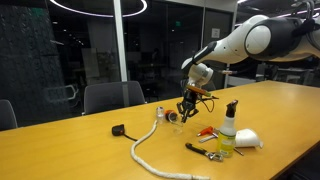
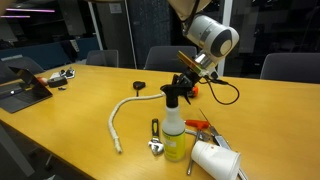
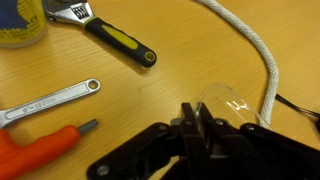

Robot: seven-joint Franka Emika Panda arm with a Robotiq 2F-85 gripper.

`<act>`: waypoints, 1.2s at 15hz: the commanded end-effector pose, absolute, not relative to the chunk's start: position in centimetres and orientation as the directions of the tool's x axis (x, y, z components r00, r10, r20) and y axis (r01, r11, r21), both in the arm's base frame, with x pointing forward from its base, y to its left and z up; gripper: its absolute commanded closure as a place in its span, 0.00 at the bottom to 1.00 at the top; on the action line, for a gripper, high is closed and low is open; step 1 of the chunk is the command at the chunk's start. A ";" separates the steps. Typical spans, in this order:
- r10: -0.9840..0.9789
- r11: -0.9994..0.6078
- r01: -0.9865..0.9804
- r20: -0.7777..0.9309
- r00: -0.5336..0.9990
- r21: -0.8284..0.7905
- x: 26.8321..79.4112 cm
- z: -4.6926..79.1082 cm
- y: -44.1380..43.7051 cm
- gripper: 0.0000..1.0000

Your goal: Put the cup upright

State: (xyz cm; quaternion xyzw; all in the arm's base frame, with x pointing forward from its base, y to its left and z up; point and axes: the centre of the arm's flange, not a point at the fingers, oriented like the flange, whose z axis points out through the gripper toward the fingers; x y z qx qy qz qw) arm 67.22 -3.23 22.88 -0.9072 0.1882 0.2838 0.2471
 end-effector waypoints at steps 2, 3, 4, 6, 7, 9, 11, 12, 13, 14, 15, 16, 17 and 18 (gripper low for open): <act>-0.240 -0.786 -0.523 -0.616 0.750 -0.330 67.8 23.5 -3.2 0.65; -0.247 -0.784 -0.529 -0.620 0.745 -0.323 67.9 23.5 -3.2 0.58; -0.253 -0.782 -0.535 -0.623 0.740 -0.319 68.1 23.6 -3.3 0.51; -0.266 -0.778 -0.546 -0.625 0.734 -0.310 68.4 23.9 -3.3 0.35; -0.272 -0.777 -0.550 -0.626 0.731 -0.306 68.7 24.1 -3.2 0.29; -0.283 -0.773 -0.558 -0.624 0.728 -0.300 69.0 24.6 -3.2 0.13; -0.292 -0.772 -0.563 -0.621 0.728 -0.296 69.3 25.0 -3.2 0.01; -0.298 -0.770 -0.566 -0.619 0.727 -0.294 69.4 25.2 -3.3 0.00; -0.303 -0.768 -0.569 -0.616 0.727 -0.293 69.5 25.5 -3.3 0.00; -0.307 -0.767 -0.571 -0.614 0.727 -0.292 69.6 25.7 -3.3 0.00; -0.315 -0.765 -0.576 -0.613 0.725 -0.287 69.7 26.0 -3.2 0.00; -0.319 -0.763 -0.580 -0.616 0.721 -0.284 69.7 26.2 -3.2 0.00; -0.309 -0.776 -0.562 -0.605 0.734 -0.286 68.7 25.2 -3.4 0.00; -0.313 -0.774 -0.565 -0.604 0.733 -0.285 68.8 25.4 -3.4 0.00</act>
